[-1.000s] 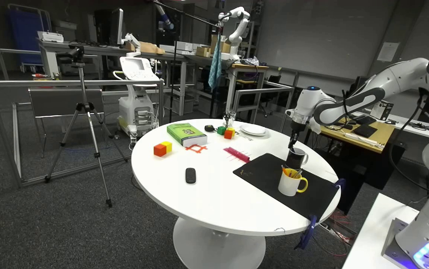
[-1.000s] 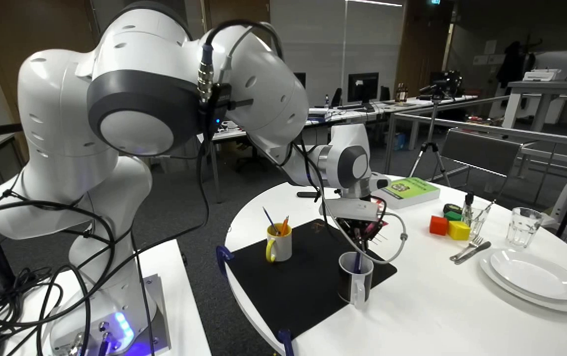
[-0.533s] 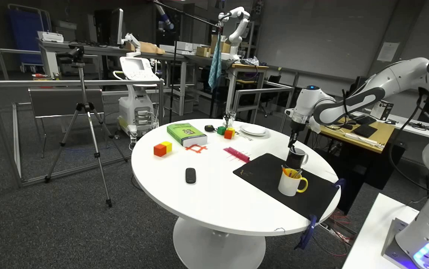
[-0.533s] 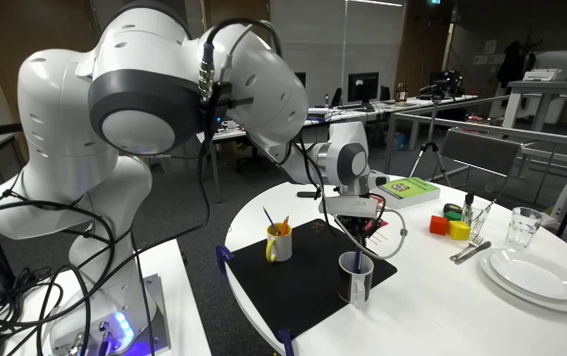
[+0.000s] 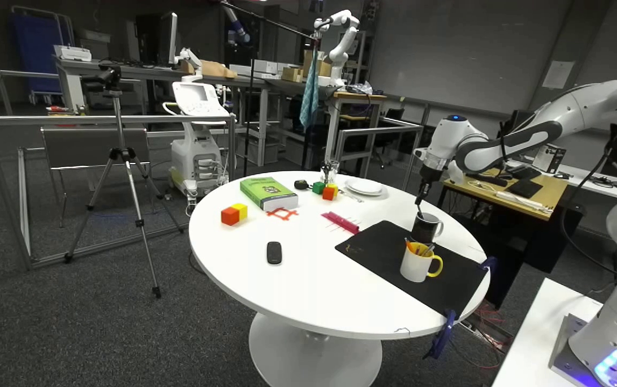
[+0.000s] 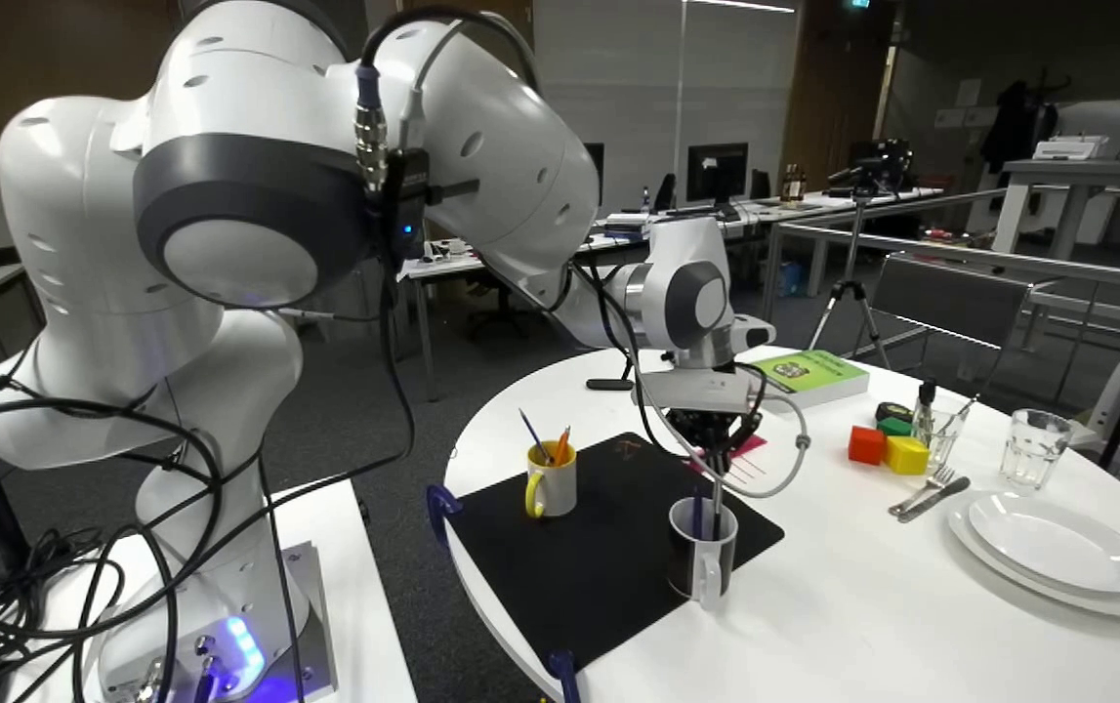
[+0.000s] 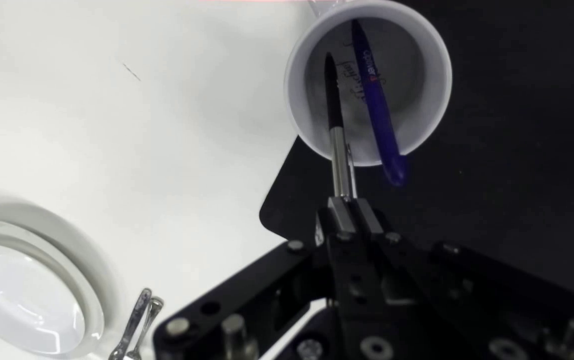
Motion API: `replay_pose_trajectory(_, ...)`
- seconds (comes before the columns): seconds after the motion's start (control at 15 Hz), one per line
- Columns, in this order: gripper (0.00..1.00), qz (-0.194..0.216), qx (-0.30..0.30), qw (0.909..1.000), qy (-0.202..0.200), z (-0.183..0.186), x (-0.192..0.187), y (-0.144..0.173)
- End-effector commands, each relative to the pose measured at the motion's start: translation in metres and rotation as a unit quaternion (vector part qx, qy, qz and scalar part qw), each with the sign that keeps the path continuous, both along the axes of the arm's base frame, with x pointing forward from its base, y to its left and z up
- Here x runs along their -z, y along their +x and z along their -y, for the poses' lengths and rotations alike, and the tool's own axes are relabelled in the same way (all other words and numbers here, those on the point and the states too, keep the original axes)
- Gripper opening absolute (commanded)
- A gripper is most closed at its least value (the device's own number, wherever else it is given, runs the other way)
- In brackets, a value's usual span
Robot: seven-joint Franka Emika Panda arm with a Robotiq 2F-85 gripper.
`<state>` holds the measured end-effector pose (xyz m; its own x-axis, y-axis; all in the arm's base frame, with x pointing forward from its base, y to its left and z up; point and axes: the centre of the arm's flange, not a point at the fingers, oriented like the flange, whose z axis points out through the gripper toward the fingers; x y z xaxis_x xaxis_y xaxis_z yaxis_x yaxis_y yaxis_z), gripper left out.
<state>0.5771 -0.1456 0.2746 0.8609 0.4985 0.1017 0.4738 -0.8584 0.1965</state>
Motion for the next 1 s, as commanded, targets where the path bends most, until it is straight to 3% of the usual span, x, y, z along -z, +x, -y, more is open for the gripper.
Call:
replay_pose_trajectory(0.0, 0.01, 0.020, 0.009, 0.9998, -0.003, 0.002, -0.021, -0.017)
replay_pose_trajectory(0.47, 0.01, 0.078, 0.013, 0.9966, 0.025, 0.007, -0.062, -0.039)
replay_pose_trajectory(0.93, 0.01, 0.163, 0.005, 0.9835, 0.078, 0.001, -0.110, -0.067)
